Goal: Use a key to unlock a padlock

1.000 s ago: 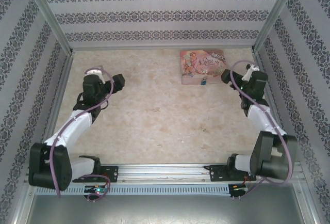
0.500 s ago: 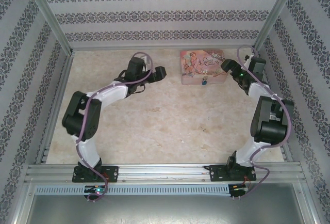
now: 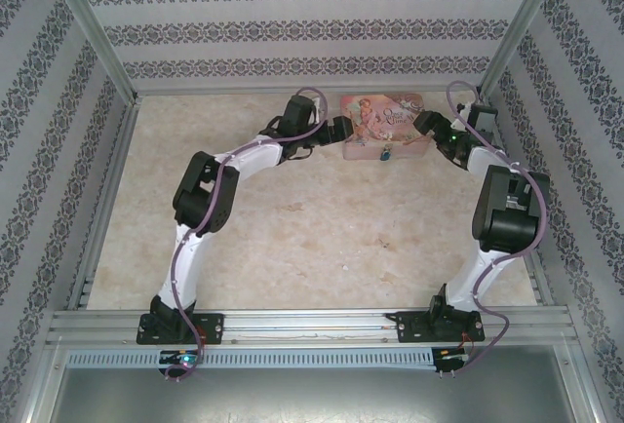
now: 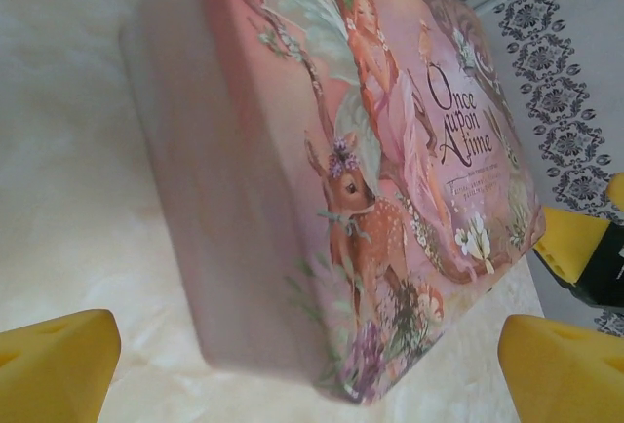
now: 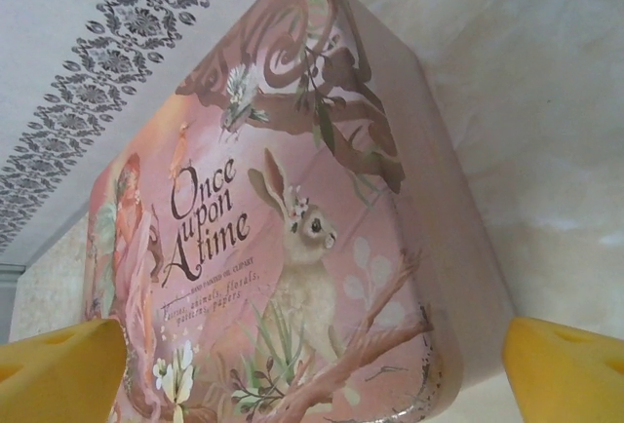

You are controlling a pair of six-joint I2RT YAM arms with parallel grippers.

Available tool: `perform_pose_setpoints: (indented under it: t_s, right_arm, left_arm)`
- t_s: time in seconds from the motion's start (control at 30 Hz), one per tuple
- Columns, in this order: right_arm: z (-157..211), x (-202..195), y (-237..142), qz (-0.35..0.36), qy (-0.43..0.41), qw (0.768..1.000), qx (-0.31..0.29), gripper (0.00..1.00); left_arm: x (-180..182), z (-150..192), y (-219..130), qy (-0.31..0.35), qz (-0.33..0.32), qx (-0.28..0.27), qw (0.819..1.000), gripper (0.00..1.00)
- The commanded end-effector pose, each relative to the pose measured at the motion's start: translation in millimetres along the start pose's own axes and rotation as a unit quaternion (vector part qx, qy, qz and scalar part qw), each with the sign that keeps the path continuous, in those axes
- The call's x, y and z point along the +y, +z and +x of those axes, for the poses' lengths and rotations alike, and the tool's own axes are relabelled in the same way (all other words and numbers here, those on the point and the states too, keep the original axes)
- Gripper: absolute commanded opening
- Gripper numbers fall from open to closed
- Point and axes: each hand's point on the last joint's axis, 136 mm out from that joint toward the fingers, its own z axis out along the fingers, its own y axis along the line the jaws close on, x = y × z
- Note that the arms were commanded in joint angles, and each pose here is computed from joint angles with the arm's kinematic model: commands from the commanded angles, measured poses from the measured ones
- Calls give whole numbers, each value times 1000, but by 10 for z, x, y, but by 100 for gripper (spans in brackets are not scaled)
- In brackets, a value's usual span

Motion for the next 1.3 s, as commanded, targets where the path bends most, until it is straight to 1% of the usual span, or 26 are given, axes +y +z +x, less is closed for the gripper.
perform_pose_setpoints:
  t_s: [0.0, 0.13, 0.37, 0.7, 0.93, 1.1, 1.27]
  right_arm:
    - [-34, 43, 48, -14, -5, 1000, 10, 99]
    - [-11, 85, 123, -24, -12, 999, 25, 98]
    - [24, 206, 175, -51, -23, 997, 45, 98]
    - [223, 485, 133, -103, -40, 990, 83, 98]
    - [530, 673, 61, -122, -50, 986, 105, 97]
    - [867, 865, 2, -134, -63, 982, 122, 96]
    - [1231, 1071, -61, -139, -76, 978, 138, 96]
  left_arm:
    - [-111, 43, 107, -13, 13, 20, 1000, 100]
    - [-108, 56, 241, -19, 13, 29, 999, 100]
    - [-262, 102, 420, -16, 32, 41, 999, 100]
    - [-531, 127, 448, 1, 63, 46, 997, 100]
    - [-634, 123, 261, 16, 67, 40, 997, 100]
    - [-612, 194, 66, 12, 66, 30, 997, 100]
    - [-562, 284, -222, 10, 56, 19, 998, 100]
